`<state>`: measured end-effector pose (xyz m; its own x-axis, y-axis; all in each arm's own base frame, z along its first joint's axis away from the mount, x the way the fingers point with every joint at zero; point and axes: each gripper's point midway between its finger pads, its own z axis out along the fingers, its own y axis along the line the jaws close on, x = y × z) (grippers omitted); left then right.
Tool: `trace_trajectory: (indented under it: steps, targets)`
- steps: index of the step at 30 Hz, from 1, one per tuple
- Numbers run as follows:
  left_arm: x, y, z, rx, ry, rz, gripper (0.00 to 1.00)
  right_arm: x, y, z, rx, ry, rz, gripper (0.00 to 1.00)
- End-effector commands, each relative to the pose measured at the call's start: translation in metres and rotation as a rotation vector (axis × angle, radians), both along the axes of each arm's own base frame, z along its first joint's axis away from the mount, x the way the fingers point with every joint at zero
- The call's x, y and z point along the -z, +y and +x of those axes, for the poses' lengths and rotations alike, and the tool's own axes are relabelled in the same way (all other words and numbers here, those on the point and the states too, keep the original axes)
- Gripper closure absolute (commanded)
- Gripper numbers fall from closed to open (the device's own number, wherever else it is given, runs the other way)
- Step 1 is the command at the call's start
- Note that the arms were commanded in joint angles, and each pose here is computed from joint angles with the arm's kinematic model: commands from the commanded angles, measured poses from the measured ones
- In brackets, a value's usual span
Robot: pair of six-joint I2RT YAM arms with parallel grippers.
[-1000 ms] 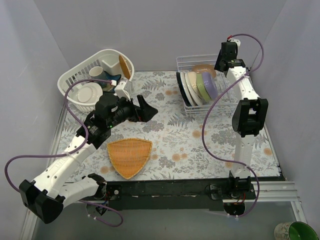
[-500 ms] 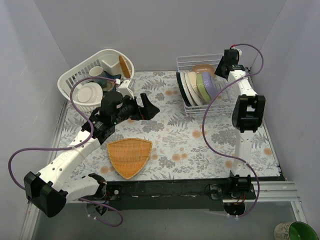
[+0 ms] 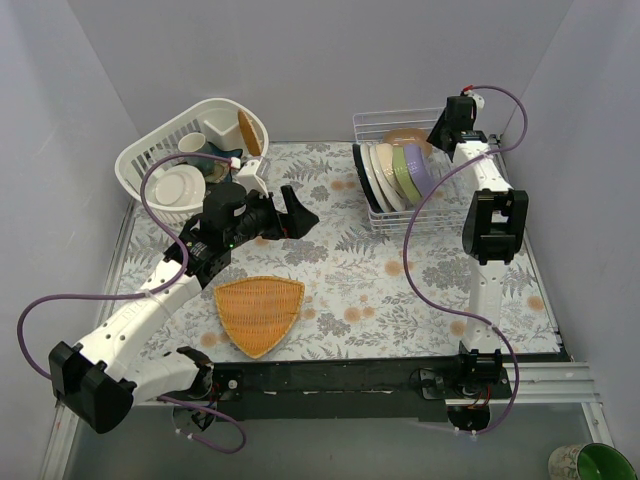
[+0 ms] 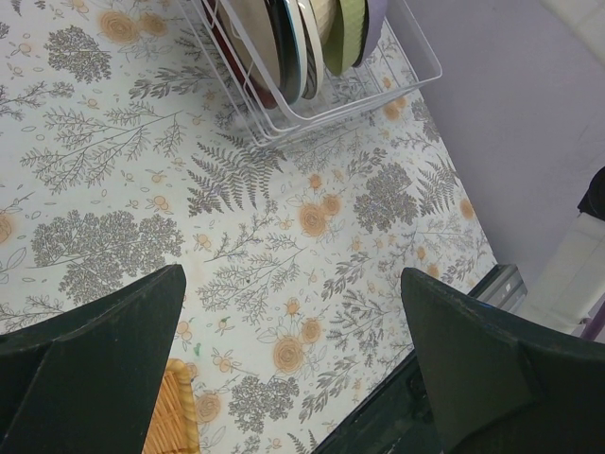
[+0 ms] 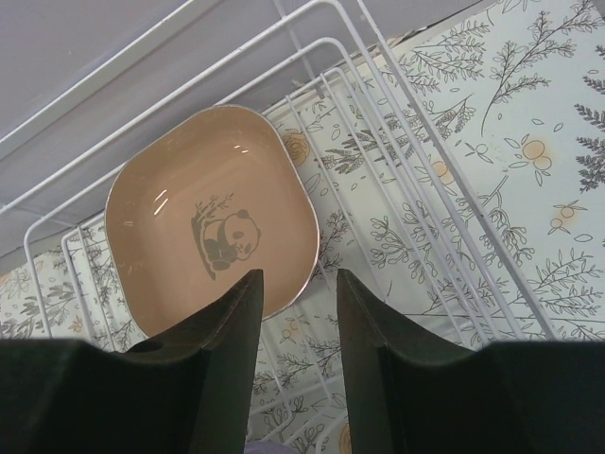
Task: Load the plates into the dish rack
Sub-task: Pick up the plate from the dish rack.
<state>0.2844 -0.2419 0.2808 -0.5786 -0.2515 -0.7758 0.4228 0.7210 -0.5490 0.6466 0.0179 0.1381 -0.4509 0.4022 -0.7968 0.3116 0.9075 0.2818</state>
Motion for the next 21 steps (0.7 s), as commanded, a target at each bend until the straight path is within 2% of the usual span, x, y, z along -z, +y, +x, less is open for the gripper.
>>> trace_trajectory:
  steps: [1, 12, 21]
  targets:
    - [-0.015, 0.001, 0.001, -0.005, -0.038, -0.025, 0.02, -0.031, 0.004, 0.006, 0.035, -0.077, -0.036, 0.56]
    - [-0.009, 0.005, -0.003, -0.009, -0.027, -0.009, 0.02, -0.028, 0.017, 0.020, 0.031, -0.094, -0.036, 0.55]
    - [-0.003, 0.002, 0.002, -0.009, -0.010, 0.006, 0.02, -0.014, 0.008, 0.028, 0.077, -0.110, -0.023, 0.55]
